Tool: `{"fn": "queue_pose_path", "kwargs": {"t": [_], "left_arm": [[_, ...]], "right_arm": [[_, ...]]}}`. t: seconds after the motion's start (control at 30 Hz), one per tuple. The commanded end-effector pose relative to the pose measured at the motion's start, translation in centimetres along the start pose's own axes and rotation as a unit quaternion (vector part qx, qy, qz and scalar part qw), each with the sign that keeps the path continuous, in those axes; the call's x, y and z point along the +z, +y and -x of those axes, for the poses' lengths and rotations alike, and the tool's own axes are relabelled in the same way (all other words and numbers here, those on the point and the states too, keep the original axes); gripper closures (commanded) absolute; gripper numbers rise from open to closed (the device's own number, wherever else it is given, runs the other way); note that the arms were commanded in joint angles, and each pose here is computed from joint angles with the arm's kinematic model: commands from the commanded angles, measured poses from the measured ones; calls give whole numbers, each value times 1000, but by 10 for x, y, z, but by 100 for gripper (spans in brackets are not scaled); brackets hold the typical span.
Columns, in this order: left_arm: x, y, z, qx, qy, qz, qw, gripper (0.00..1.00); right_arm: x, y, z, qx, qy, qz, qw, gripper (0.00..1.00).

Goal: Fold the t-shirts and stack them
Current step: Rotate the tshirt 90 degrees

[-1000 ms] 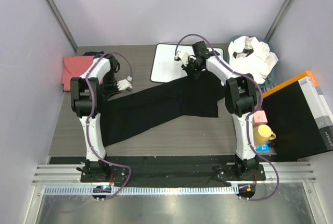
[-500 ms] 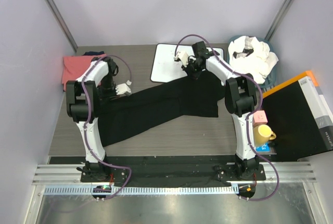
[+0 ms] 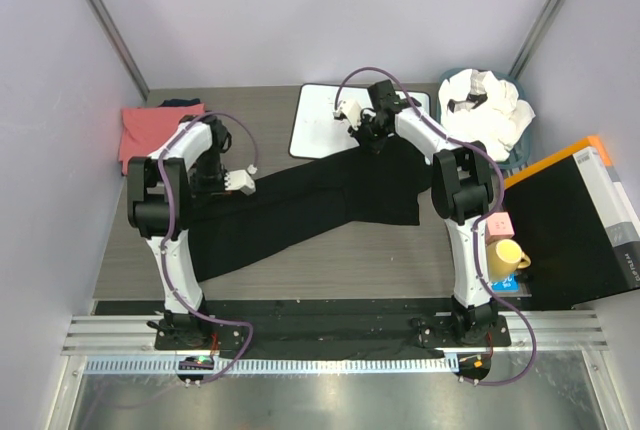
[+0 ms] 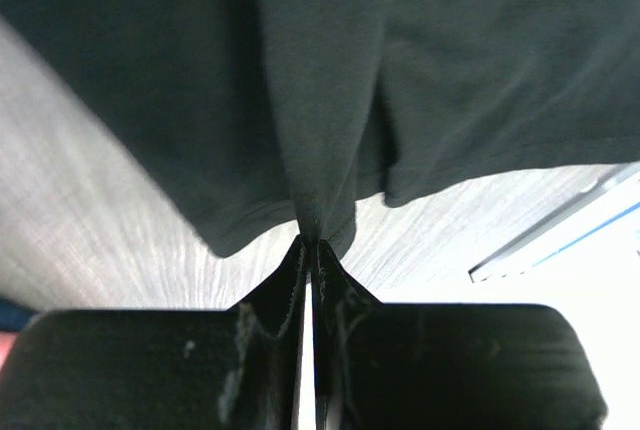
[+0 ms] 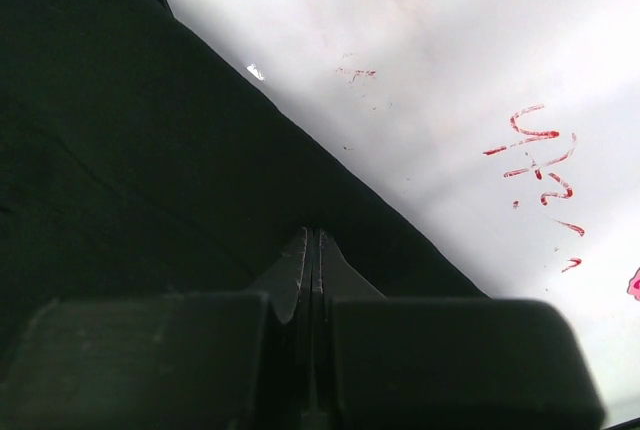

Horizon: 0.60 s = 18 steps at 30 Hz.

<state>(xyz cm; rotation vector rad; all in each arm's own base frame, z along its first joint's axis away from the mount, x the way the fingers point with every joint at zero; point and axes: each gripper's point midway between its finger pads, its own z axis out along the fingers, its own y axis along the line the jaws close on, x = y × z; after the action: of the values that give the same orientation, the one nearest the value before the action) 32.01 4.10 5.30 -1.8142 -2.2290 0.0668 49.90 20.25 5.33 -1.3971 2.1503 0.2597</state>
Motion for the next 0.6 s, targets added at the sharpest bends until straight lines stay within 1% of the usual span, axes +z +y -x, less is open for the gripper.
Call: {"fn": "queue_pose_path", "kwargs": {"t": [0.0, 0.13, 0.27, 0.43, 0.5, 0.57], "left_arm": [[-28, -83, -24, 53, 38, -136, 989, 98], [-29, -85, -23, 68, 38, -136, 988, 98], [-32, -84, -19, 76, 28, -127, 989, 98], [-29, -103, -23, 100, 42, -141, 984, 98], [-23, -114, -26, 113, 56, -158, 979, 96], [-22, -118, -23, 117, 56, -160, 979, 96]], "right_arm": [[-13, 0, 12, -12, -9, -4, 1000, 99], [-13, 6, 10, -14, -6, 3, 1000, 99], [-9, 14, -1, -14, 7, 10, 1000, 99], [-6, 18, -10, -15, 20, 14, 1000, 99], [-7, 17, -10, -16, 20, 12, 1000, 99], [-8, 16, -8, -17, 18, 9, 1000, 99]]}}
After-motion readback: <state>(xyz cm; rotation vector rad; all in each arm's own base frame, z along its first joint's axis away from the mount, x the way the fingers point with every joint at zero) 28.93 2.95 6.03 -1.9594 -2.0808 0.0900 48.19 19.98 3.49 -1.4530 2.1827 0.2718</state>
